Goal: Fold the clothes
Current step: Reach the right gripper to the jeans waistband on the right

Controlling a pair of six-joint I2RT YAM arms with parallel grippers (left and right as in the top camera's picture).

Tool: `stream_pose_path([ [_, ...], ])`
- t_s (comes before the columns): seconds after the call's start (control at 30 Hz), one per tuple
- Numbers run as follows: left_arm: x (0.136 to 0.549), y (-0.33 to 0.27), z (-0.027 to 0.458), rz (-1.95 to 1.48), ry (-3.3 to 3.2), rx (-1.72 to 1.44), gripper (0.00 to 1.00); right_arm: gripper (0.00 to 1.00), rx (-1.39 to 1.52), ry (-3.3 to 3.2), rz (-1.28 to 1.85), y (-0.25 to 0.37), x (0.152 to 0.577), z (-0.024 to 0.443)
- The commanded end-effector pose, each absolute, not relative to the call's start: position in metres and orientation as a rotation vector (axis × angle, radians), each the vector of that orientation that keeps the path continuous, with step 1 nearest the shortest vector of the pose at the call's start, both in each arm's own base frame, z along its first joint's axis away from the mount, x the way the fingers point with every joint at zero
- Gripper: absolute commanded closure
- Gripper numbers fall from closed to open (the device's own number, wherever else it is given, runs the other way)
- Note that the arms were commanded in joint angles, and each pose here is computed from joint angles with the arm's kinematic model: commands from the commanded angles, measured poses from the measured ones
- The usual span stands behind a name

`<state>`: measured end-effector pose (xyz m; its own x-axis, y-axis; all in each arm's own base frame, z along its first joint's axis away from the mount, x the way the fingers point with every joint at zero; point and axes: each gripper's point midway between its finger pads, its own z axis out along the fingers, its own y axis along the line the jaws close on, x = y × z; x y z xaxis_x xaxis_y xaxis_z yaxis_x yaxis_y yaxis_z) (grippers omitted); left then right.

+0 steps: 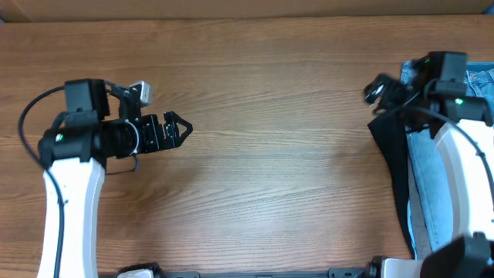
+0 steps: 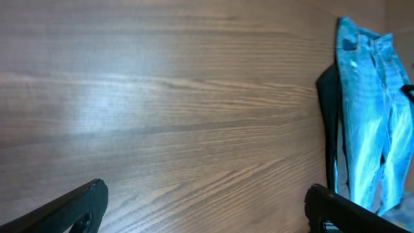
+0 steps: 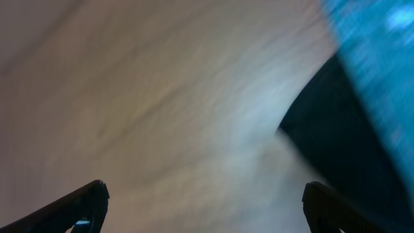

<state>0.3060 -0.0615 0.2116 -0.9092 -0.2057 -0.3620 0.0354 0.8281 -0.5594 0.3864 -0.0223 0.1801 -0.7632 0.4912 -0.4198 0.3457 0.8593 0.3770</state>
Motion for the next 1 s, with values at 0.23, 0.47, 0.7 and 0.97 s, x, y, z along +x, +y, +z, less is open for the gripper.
stream_pose_path([
  [0.23, 0.32, -0.077, 0.184, -1.037, 2.693, -0.291, 0.0, 0.0, 0.715, 2.325, 0.326, -0.077, 0.428, 0.202],
  [0.47, 0.323, -0.101, 0.208, -1.273, 2.559, -0.112, 0.0, 0.0, 0.716, 2.341, 0.326, -0.08, 0.441, 0.231],
  [0.7, 0.329, -0.107, 0.219, -1.217, 2.515, 0.036, 0.0, 0.0, 0.759, 2.465, 0.25, -0.097, 0.472, 0.218],
  [0.97, 0.346, -0.107, 0.237, -0.9, 2.522, 0.144, 0.0, 0.0, 0.828, 2.56, 0.094, -0.125, 0.501, 0.147],
])
